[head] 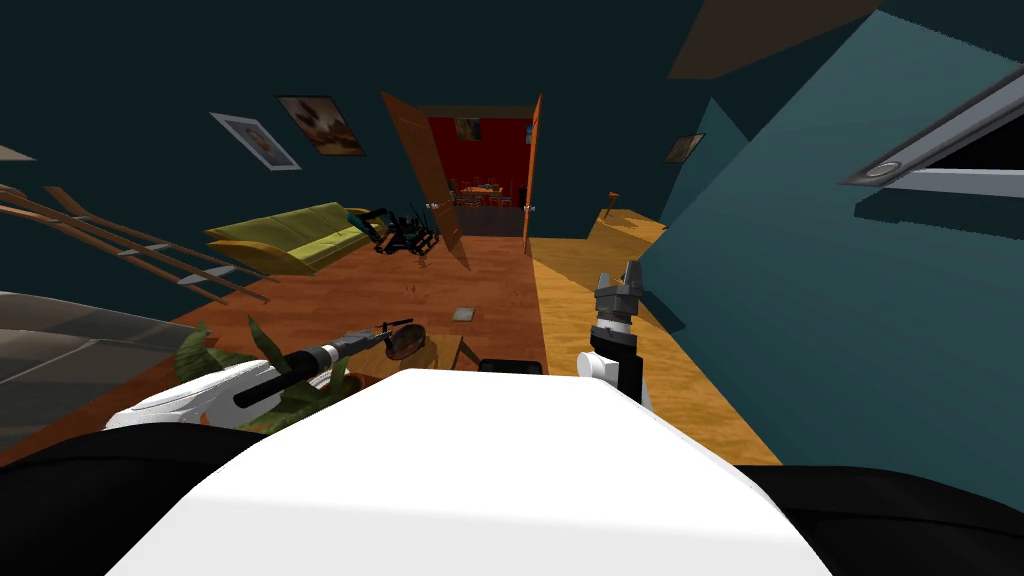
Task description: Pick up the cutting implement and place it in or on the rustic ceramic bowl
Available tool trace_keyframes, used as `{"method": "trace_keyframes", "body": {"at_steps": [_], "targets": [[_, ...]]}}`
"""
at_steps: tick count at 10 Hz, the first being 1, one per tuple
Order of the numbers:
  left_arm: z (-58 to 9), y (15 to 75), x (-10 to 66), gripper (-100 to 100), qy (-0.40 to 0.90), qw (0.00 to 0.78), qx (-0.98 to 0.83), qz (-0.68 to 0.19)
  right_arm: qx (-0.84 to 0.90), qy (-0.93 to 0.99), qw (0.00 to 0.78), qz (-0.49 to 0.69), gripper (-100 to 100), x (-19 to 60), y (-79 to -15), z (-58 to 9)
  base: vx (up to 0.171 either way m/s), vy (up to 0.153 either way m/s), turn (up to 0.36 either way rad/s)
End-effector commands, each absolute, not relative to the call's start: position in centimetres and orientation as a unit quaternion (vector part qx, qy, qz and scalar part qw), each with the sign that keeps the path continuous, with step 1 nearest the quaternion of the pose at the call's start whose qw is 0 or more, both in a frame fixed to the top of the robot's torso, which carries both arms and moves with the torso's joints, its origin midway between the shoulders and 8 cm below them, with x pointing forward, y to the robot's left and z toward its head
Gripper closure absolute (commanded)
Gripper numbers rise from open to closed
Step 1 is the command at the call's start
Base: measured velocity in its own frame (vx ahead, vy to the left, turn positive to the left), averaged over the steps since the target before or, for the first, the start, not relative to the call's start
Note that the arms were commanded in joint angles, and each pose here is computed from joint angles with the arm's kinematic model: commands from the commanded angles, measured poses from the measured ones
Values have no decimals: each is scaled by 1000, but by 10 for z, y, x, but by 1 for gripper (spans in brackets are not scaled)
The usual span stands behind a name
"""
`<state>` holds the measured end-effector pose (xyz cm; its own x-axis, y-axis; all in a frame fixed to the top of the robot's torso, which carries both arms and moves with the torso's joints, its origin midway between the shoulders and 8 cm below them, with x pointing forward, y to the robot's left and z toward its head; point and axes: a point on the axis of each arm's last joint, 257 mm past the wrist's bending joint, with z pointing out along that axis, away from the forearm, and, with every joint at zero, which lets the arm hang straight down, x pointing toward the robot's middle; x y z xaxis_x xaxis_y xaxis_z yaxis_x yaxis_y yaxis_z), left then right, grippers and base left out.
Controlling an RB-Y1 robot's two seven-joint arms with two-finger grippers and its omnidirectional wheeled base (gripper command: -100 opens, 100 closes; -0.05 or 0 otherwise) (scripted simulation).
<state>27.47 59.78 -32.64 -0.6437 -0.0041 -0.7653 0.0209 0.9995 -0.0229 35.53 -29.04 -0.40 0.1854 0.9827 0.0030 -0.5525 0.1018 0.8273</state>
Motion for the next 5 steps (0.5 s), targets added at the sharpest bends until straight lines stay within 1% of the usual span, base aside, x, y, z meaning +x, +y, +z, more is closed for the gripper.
{"method": "trace_keyframes", "body": {"at_steps": [1, 5], "targets": [[-316, 599, 279, -100, 906, 422, 8, -17, 361, 298, 680, 564, 0, 355, -290, -4, 13, -24, 82], [-289, 599, 291, -100, 906, 421, 21, -24, 361, 298, 680, 565, 0, 355, -290, -4, 15, -23, 74]]}}
